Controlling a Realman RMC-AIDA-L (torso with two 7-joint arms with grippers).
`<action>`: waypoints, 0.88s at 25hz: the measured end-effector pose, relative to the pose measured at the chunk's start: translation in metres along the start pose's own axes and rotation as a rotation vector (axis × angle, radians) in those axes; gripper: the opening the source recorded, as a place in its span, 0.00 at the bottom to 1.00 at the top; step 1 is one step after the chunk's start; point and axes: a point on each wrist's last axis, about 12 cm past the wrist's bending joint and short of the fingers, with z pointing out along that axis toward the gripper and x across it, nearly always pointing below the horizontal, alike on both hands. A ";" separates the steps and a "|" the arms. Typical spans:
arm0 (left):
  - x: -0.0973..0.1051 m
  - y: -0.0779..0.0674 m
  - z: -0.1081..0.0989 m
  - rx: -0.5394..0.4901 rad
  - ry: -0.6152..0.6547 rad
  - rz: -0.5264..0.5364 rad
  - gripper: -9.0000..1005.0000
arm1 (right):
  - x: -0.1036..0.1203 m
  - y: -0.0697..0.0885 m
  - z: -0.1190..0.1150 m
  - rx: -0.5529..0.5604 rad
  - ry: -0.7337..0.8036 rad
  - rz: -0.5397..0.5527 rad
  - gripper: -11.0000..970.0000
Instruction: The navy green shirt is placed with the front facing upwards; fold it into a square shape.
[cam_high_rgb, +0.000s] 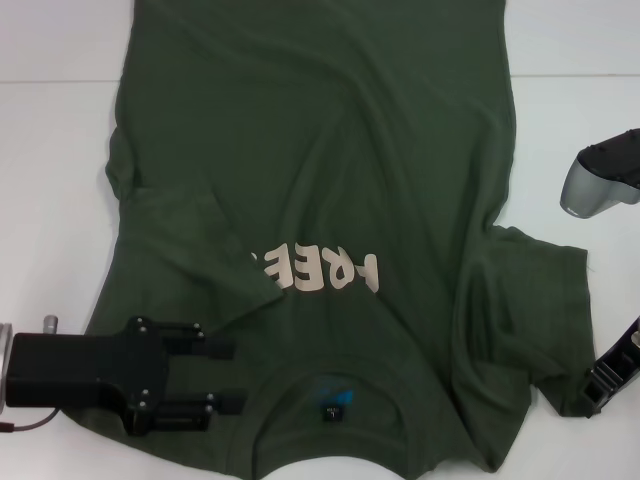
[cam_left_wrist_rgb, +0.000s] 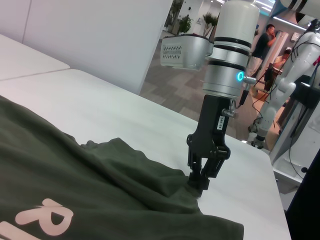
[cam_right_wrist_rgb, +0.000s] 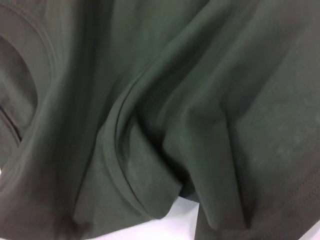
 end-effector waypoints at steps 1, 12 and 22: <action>0.000 0.000 0.000 0.000 0.000 0.001 0.65 | 0.000 0.000 0.000 0.000 0.001 -0.001 0.28; -0.001 0.001 0.002 -0.008 -0.005 0.000 0.64 | -0.002 -0.003 -0.004 0.013 -0.016 -0.006 0.06; -0.002 0.002 0.007 -0.009 -0.011 -0.009 0.64 | 0.000 -0.009 -0.021 0.022 -0.121 -0.032 0.01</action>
